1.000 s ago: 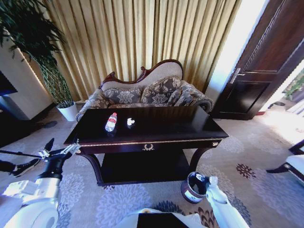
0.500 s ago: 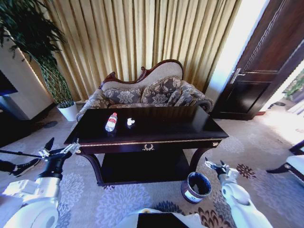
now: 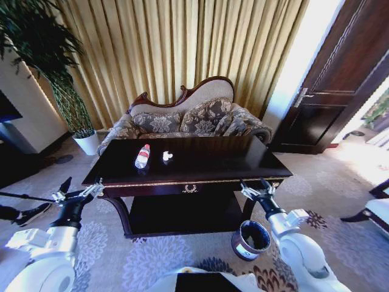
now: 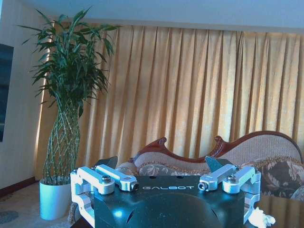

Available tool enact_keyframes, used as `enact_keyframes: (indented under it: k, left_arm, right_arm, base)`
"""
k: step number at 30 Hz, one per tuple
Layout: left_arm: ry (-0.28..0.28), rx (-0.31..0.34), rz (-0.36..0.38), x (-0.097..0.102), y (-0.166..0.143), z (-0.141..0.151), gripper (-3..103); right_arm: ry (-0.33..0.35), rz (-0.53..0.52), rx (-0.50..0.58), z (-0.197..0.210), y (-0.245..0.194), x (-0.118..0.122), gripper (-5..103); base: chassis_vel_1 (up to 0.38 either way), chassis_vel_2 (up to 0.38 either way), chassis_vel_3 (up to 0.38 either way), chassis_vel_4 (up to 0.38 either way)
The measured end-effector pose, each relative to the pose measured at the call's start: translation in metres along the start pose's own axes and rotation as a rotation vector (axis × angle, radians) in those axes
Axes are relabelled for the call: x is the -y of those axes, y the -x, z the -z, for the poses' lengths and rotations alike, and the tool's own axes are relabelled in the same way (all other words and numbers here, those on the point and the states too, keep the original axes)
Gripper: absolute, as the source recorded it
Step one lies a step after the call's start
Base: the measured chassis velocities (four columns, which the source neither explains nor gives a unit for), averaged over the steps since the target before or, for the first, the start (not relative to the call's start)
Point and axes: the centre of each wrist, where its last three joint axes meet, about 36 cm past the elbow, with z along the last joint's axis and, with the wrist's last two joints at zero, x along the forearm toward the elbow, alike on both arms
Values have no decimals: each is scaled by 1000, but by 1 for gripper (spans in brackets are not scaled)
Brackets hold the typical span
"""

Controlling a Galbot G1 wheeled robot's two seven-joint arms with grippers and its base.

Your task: Move to the front of the table and place the trash on the table into the trash bin.

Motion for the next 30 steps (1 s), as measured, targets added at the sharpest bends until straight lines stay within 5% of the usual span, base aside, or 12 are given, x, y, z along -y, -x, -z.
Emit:
enact_keyframes:
  k: [9, 30]
  left_arm:
    - [18, -28, 2, -1, 1, 2, 100]
    - [60, -39, -3, -4, 3, 5, 100]
  right_arm:
    - [-31, 16, 50, 20, -5, -13, 100]
    - [-17, 27, -19, 20, -5, -15, 100]
  base:
    - [0, 0, 0, 0]
    - [0, 0, 0, 0]
